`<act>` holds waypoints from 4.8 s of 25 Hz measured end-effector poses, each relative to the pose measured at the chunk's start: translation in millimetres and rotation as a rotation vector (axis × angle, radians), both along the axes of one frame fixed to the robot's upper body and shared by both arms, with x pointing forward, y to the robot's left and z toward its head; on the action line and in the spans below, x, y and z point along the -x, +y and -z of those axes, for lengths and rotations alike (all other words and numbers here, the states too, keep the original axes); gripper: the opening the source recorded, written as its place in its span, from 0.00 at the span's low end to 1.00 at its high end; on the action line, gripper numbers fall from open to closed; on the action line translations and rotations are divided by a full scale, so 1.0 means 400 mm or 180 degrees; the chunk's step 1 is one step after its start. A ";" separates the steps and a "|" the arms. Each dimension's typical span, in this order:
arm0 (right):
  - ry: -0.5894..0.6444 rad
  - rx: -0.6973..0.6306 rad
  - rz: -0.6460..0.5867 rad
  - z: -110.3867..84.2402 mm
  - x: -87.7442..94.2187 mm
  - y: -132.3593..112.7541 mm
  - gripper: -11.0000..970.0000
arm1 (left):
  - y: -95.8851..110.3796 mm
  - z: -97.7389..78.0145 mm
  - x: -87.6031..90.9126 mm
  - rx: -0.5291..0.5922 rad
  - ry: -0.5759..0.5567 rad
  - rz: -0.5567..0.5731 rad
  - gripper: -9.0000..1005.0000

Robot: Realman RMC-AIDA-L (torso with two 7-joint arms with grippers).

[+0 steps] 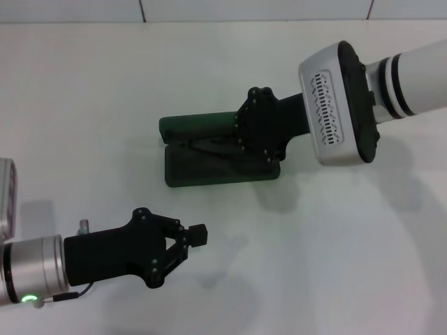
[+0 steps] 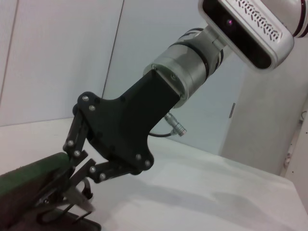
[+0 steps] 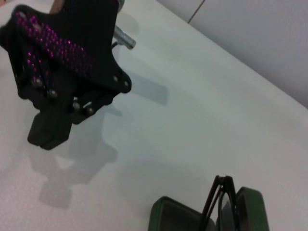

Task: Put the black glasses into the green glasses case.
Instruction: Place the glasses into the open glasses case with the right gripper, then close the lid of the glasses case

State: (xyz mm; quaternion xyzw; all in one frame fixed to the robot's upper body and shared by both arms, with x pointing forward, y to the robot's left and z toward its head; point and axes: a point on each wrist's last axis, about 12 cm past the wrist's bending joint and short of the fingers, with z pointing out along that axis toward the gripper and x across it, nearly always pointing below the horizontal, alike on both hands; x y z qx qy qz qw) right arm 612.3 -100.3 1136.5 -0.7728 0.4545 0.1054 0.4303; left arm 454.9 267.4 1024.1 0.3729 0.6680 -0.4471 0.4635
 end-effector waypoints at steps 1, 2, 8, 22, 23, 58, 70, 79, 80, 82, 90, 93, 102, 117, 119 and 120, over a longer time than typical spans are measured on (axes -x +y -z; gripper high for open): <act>-0.0008 0.0011 0.0012 0.002 0.000 0.001 0.05 | -0.001 0.000 -0.001 0.0004 0.0006 0.0001 0.03; -0.0015 0.0022 0.0022 0.005 0.000 0.002 0.05 | -0.002 -0.001 -0.002 0.0007 0.0012 0.0003 0.03; -0.0014 0.0077 0.0092 0.019 -0.001 0.003 0.05 | -0.005 -0.001 -0.003 0.0008 0.0036 0.0025 0.03; -0.0046 0.0041 0.0226 0.022 -0.009 0.000 0.05 | -0.009 -0.003 -0.008 0.0006 0.0024 0.0044 0.03; -0.0044 0.0042 0.0239 0.023 -0.009 0.000 0.05 | -0.009 -0.004 -0.009 0.0006 0.0023 0.0045 0.03; 0.0822 -0.0858 0.0759 0.004 0.033 -0.185 0.16 | -0.021 -0.011 -0.052 -0.0037 0.0061 -0.0081 0.04; 0.1760 -0.1714 0.1144 0.147 0.206 -0.414 0.42 | 0.011 -0.028 -0.151 -0.0133 0.0176 -0.0798 0.04; 0.1902 -0.1682 0.1202 0.219 0.273 -0.425 0.67 | 0.026 -0.028 -0.217 -0.0478 0.0396 -0.1065 0.04; 0.1900 -0.1675 0.1220 0.222 0.273 -0.424 0.69 | 0.022 -0.028 -0.220 -0.0498 0.0400 -0.1057 0.04; 0.1887 -0.1665 0.1244 0.226 0.272 -0.423 0.68 | 0.013 -0.023 -0.224 -0.0578 0.0409 -0.1026 0.04; 0.1869 -0.1656 0.1254 0.226 0.267 -0.420 0.68 | -0.002 -0.011 -0.229 -0.0710 0.0401 -0.1028 0.04; 0.1867 -0.1647 0.1250 0.226 0.266 -0.418 0.68 | -0.011 -0.010 -0.236 -0.0734 0.0389 -0.1049 0.04; 0.1869 -0.1656 0.1260 0.225 0.265 -0.419 0.68 | -0.004 -0.008 -0.254 -0.0856 0.0371 -0.1190 0.04; 0.1876 -0.1684 0.1274 0.224 0.265 -0.420 0.68 | 0.032 -0.036 -0.289 -0.0997 0.0189 -0.1372 0.04; 0.1881 -0.1689 0.1274 0.224 0.266 -0.420 0.68 | 0.033 -0.036 -0.289 -0.0993 0.0188 -0.1377 0.04; 0.1886 -0.1693 0.1275 0.225 0.267 -0.421 0.68 | 0.033 -0.037 -0.290 -0.0989 0.0189 -0.1381 0.04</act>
